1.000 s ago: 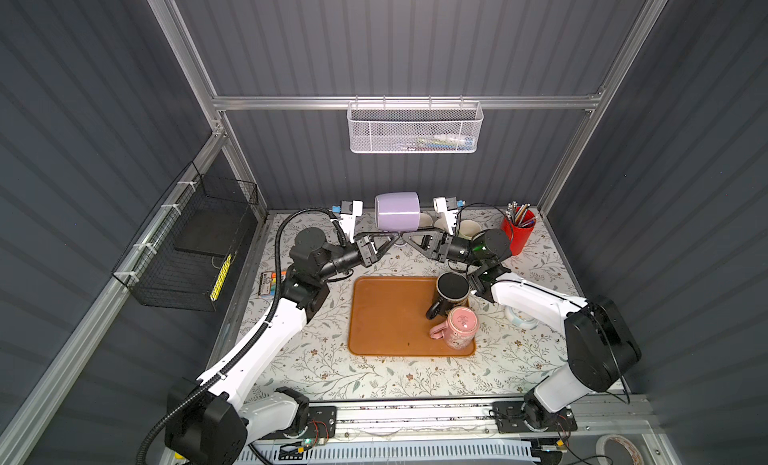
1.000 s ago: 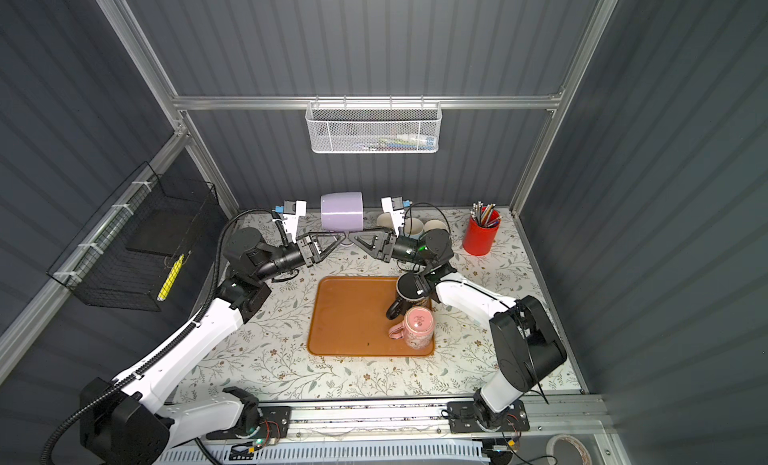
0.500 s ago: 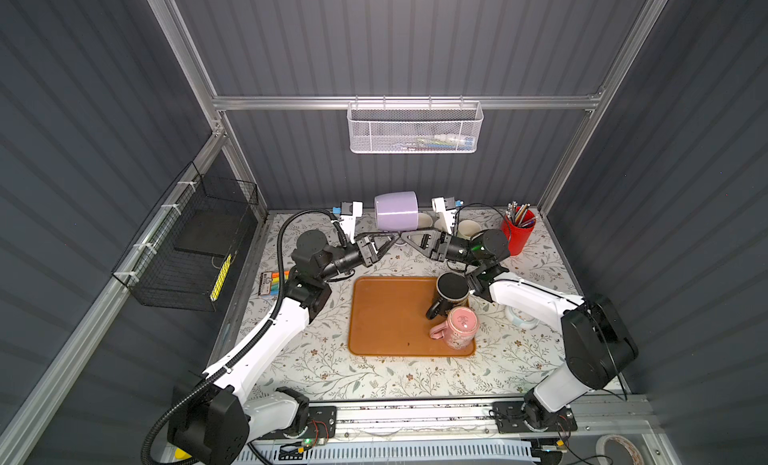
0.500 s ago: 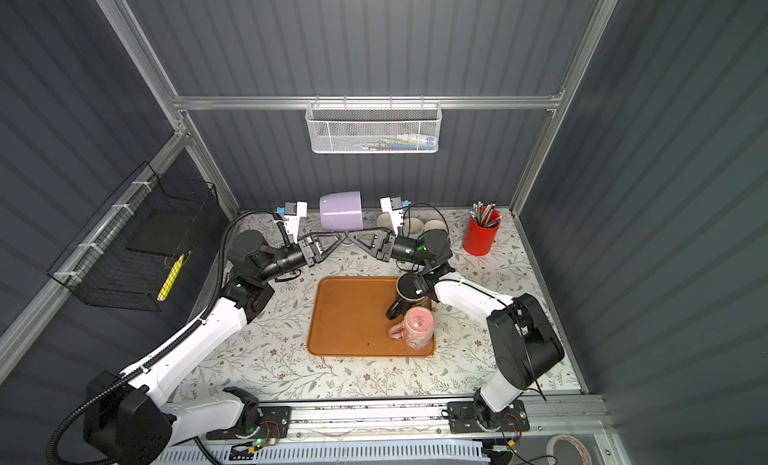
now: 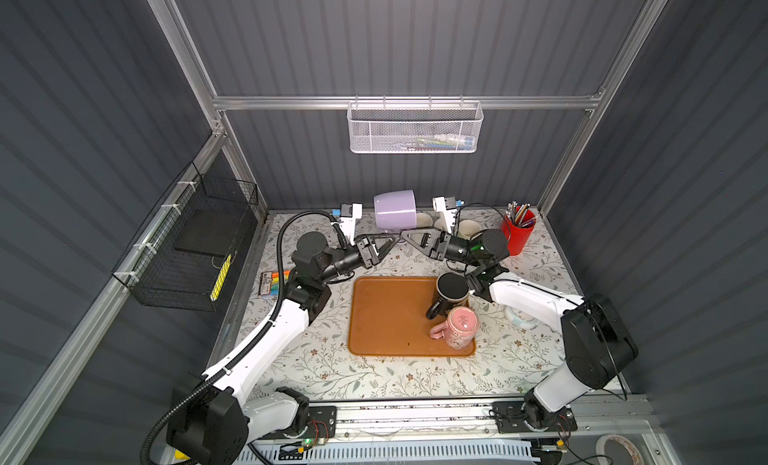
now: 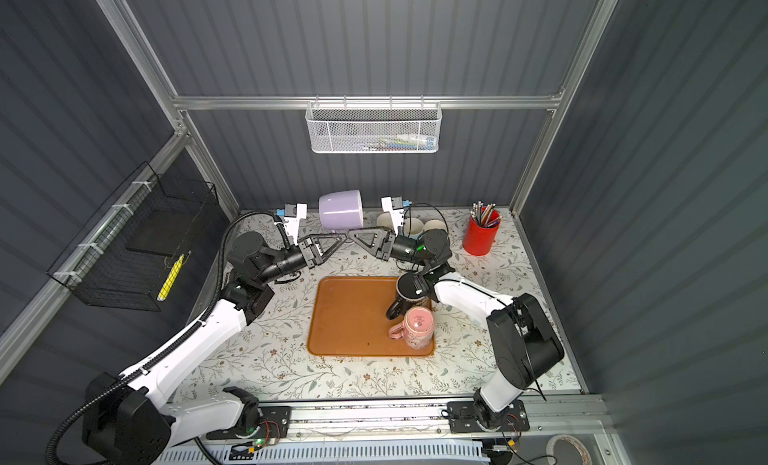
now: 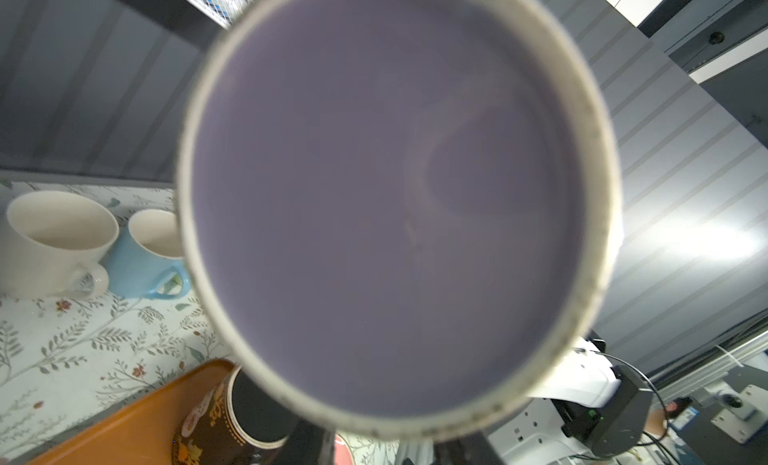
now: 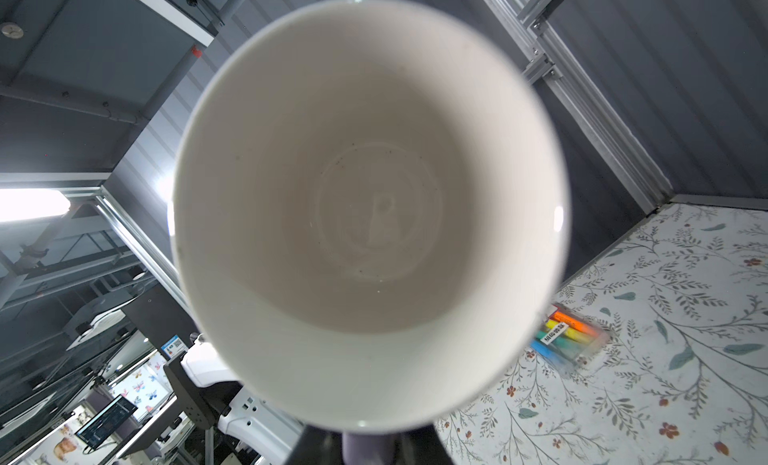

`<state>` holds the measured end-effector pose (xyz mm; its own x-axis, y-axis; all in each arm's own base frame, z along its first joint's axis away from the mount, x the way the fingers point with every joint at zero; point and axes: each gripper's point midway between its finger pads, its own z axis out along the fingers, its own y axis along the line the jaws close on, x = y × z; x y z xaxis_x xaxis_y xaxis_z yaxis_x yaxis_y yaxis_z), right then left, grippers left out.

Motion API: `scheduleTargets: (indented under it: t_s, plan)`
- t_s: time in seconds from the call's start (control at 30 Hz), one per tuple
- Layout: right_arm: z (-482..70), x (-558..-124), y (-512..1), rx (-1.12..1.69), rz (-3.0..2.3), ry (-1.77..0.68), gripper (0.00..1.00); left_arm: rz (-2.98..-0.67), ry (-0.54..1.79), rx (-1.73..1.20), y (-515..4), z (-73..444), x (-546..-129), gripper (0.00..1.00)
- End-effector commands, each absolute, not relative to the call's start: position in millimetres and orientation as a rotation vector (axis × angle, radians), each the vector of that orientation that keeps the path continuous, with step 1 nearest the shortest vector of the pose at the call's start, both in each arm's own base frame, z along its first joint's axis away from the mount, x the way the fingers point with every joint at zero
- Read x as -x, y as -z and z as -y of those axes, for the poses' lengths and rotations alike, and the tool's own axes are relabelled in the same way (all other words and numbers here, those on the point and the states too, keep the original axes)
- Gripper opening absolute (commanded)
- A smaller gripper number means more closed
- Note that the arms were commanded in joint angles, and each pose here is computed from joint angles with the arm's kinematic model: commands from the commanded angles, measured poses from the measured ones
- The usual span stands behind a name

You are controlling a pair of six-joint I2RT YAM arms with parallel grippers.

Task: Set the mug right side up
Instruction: 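Close the right gripper on the purple mug while the left gripper opens and withdraws, then carry the purple mug with the right gripper beside the white mug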

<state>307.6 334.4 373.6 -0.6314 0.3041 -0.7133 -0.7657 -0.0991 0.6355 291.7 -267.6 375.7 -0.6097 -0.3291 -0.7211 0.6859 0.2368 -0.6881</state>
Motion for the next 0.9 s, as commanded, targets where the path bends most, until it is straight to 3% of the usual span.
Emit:
scheduleTargets:
  t_s: [0.0, 0.2, 0.43, 0.57, 0.87]
  plan:
    - [-323.7, -298.9, -403.6, 0.553, -1.283, -1.769, 0.00, -1.655, 1.476, -0.362, -378.0, 263.5, -283.7, 0.49]
    - [-321.9, -300.6, -399.5, 0.541, -1.299, -1.755, 0.00, -1.666, 1.428, -0.368, -377.7, 258.9, -281.0, 0.62]
    - [-321.5, -309.5, -383.4, 0.507, -1.421, -1.653, 0.00, -1.698, 1.283, -0.371, -376.3, 243.1, -273.3, 0.89]
    - [-320.7, -320.9, -369.1, 0.462, -1.540, -1.545, 0.00, -1.729, 1.186, -0.370, -374.4, 231.9, -269.0, 0.98]
    - [-322.8, -351.2, -341.4, 0.365, -1.808, -1.258, 0.00, -1.780, 0.912, -0.314, -372.4, 194.7, -265.0, 1.00]
